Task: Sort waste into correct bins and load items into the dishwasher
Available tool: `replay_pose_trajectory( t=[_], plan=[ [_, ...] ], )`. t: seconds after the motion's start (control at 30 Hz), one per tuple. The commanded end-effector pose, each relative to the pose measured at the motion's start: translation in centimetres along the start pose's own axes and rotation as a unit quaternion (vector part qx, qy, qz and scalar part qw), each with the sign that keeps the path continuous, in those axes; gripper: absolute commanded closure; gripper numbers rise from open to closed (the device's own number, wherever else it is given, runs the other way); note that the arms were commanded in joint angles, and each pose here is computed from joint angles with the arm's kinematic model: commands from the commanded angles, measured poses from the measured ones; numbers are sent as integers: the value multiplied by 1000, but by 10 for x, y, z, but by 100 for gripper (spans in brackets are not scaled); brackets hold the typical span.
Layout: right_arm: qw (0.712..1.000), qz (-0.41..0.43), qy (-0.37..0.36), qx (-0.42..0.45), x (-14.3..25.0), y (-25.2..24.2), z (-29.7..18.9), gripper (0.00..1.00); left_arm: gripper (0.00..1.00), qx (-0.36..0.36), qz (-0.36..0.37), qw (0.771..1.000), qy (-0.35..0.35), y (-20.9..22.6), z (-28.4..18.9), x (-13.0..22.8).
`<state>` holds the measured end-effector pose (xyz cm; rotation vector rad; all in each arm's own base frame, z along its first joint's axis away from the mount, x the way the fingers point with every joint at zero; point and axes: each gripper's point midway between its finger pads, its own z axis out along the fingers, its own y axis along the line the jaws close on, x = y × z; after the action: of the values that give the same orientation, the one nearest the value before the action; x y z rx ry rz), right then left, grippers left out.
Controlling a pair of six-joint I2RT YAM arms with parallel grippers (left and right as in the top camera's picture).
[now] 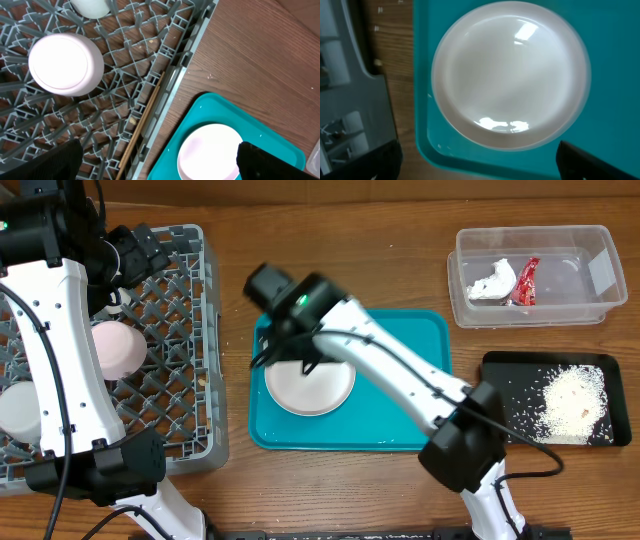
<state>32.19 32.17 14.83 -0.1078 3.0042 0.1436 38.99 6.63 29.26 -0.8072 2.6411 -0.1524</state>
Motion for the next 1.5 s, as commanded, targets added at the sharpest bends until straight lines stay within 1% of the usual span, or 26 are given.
replay_pose_trajectory(
  t=[0.0, 0.1, 0.17, 0.2, 0.3, 0.33, 0.43, 0.53, 0.6, 0.63, 0.67, 0.73, 0.77, 0.83, 0.87, 0.93, 0.97, 1.03, 1.07, 1.13, 1.17, 1.23, 1.3, 1.37, 1.4, 1.47],
  plan=[
    [993, 60, -99, 38, -53, -62, -70, 0, 0, -1, 9, 1000, -8, 1, -4, -2],
    [983, 110, -125, 77, -73, -123, -103, 0, 0, -1, 9, 1000, -8, 1, -4, -2],
    [982, 98, -134, 84, -86, -156, -116, 0, 0, -1, 9, 1000, -8, 1, -4, -2],
    [981, 106, -137, 91, -91, -177, -121, 0, 0, -1, 9, 1000, -8, 1, -4, -2],
    [971, 157, -138, 113, -103, -243, -128, 0, 0, -1, 8, 1000, -9, 1, -4, -3],
    [965, 186, -138, 120, -106, -269, -129, 0, 0, 5, 9, 1000, -22, -1, -4, -9],
    [951, 246, -140, 125, -109, -320, -131, 0, 0, 9, 10, 999, -33, -4, -4, -15],
    [942, 289, -135, 103, -107, -351, -133, 0, 0, 16, 10, 999, -31, -6, -4, -14],
    [933, 314, -139, 108, -105, -374, -136, 1, 0, 29, 7, 999, -25, -11, -4, -12],
    [929, 324, -141, 110, -103, -384, -137, 0, 0, 45, -4, 999, -18, -16, -5, -10],
    [924, 336, -143, 113, -102, -395, -139, 0, 0, 69, -10, 998, 6, -23, -5, 0],
    [917, 353, -144, 117, -98, -411, -141, 0, 0, 135, -21, 989, 54, -46, -11, 18],
    [914, 361, -144, 119, -95, -419, -142, 0, 0, 173, -15, 982, 78, -61, -14, 27],
    [907, 375, -145, 123, -91, -432, -144, 0, 0, 220, 18, 969, 111, -90, -17, 47],
    [903, 386, -145, 126, -88, -442, -145, 0, 0, 213, 53, 968, 125, -106, -13, 65],
    [899, 393, -145, 128, -85, -449, -146, 0, 0, 187, 98, 968, 132, -120, -6, 86],
    [898, 395, -145, 128, -84, -451, -146, 0, 0, 164, 121, 970, 131, -127, 0, 98],
    [897, 397, -145, 129, -84, -452, -146, 0, 5, 105, 149, 976, 118, -136, 13, 116],
    [897, 397, -145, 129, -83, -453, -146, 0, 9, 75, 156, 979, 107, -139, 19, 124],
    [897, 397, -145, 129, -84, -453, -146, 0, 23, 7, 160, 984, 76, -143, 32, 136],
    [897, 397, -145, 128, -84, -452, -146, 0, 27, -26, 163, 984, 59, -146, 40, 143],
    [897, 397, -145, 128, -84, -452, -146, 0, 33, -65, 180, 981, 42, -155, 56, 162],
    [897, 397, -145, 129, -84, -453, -146, 0, 39, -74, 213, 973, 50, -170, 73, 186],
    [897, 397, -145, 129, -83, -453, -146, 0, 49, -79, 244, 964, 66, -186, 94, 213],
    [897, 397, -145, 129, -84, -453, -146, 0, 52, -83, 256, 960, 74, -191, 104, 224],
    [897, 397, -145, 129, -83, -453, -146, 0, 57, -98, 278, 952, 88, -199, 127, 248]
  ],
)
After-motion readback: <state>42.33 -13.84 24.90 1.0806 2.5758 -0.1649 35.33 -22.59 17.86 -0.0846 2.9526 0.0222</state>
